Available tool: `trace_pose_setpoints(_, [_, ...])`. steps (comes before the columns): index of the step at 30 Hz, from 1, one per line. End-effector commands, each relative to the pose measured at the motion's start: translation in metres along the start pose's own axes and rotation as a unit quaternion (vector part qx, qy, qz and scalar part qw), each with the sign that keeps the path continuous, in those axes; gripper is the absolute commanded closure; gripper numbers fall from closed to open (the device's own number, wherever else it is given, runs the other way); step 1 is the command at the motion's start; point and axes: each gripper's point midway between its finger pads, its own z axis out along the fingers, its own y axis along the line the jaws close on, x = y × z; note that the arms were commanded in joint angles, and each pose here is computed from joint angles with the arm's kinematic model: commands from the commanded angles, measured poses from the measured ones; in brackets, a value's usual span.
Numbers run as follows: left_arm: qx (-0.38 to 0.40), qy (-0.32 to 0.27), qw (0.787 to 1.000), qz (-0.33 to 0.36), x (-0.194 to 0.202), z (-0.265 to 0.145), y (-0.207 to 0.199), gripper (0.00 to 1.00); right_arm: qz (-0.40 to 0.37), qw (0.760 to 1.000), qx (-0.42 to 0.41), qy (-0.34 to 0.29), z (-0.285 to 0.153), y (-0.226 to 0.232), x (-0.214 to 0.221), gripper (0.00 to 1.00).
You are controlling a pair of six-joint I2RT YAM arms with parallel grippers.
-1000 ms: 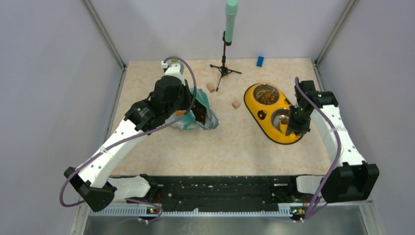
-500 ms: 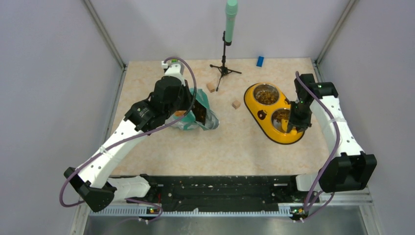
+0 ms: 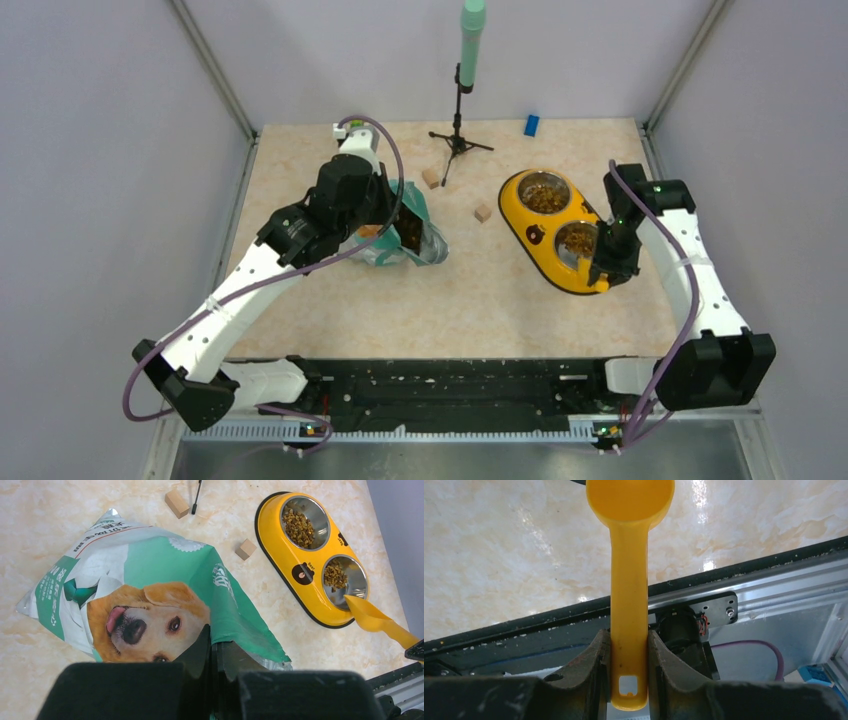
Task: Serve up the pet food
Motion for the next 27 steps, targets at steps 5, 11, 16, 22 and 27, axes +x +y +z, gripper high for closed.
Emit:
trace_pose_setpoints(5, [-0.008, -0.051, 0.999, -0.004, -0.028, 0.002, 0.002, 1.00, 0.043, 0.997, -0.034, -0.058, -0.036, 0.006, -0.012, 1.00])
trace_pose_setpoints(11, [-0.006, -0.051, 0.999, -0.004, -0.028, 0.002, 0.002, 1.00, 0.048, 0.997, -0.048, -0.038, -0.024, 0.010, 0.001, 1.00])
trace_pose_setpoints(16, [-0.009, -0.056, 0.998, -0.003, -0.031, 0.000, 0.003, 1.00, 0.044, 0.998, -0.038, -0.038, -0.026, 0.003, 0.009, 1.00])
trace_pose_setpoints(22, [-0.011, -0.053, 0.999, 0.003, -0.034, 0.001, 0.001, 1.00, 0.025, 0.993, -0.093, -0.075, -0.052, 0.019, -0.004, 1.00])
trace_pose_setpoints(27, [-0.007, -0.055, 0.998, 0.016, -0.036, -0.001, 0.001, 1.00, -0.041, 0.976, -0.177, -0.116, -0.074, 0.042, -0.010, 1.00])
